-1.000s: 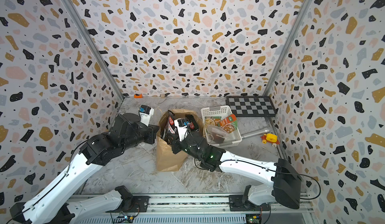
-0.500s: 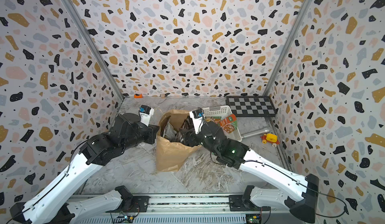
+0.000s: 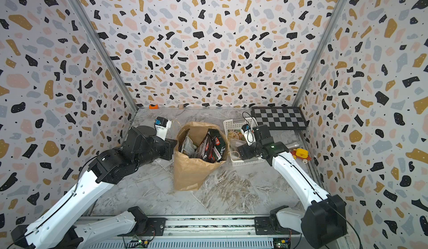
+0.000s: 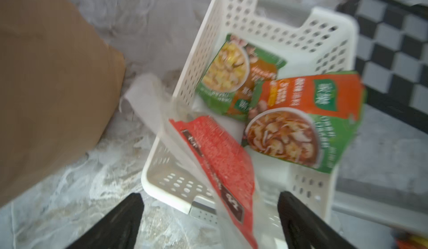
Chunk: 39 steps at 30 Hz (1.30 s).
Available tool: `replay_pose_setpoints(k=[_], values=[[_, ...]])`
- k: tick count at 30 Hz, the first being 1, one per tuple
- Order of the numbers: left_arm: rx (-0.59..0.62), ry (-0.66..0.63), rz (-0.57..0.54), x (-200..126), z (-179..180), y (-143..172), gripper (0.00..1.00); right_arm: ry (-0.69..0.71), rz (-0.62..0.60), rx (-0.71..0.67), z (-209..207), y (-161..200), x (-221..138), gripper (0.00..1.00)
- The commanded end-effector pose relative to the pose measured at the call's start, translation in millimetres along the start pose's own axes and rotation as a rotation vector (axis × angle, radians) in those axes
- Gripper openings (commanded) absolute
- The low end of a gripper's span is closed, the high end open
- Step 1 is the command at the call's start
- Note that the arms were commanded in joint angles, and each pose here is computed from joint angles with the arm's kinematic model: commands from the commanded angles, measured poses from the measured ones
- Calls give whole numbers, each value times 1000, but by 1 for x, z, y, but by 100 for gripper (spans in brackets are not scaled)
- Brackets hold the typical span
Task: Place the condiment packets inside the bag
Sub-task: Pick up the condiment packet from the storage box, then place the condiment packet in the paper bag.
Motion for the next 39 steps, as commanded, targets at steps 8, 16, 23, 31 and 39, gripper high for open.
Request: replay_pose_setpoints(k=[8,16,23,31,39], values=[[26,-10,-34,-2,1,-3,0,-9,69,-99,-16,-5,37,28],[27,-8,-21,1,1,-2,0,158,-155,-53,-22,-35,-28,0],[22,-5,-27,-1,0,-3,0,141,-324,164,-12,-74,-114,0],[22,-1,-30,-2,0,-3,0,-343,-486,154,62,-130,-184,0],[18,7,-29,-2,-1,-3,0,-713,-609,205,129,-170,-193,0]])
Point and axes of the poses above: each gripper's point midway between its finger pads, its own x axis out along the fingers, its own z axis along the line the jaws close on, y = z × x, the point moved 6 cm from there along -x, back along the fingers, and after that the axes turned 1 degree about x, right-handed, at the moved point
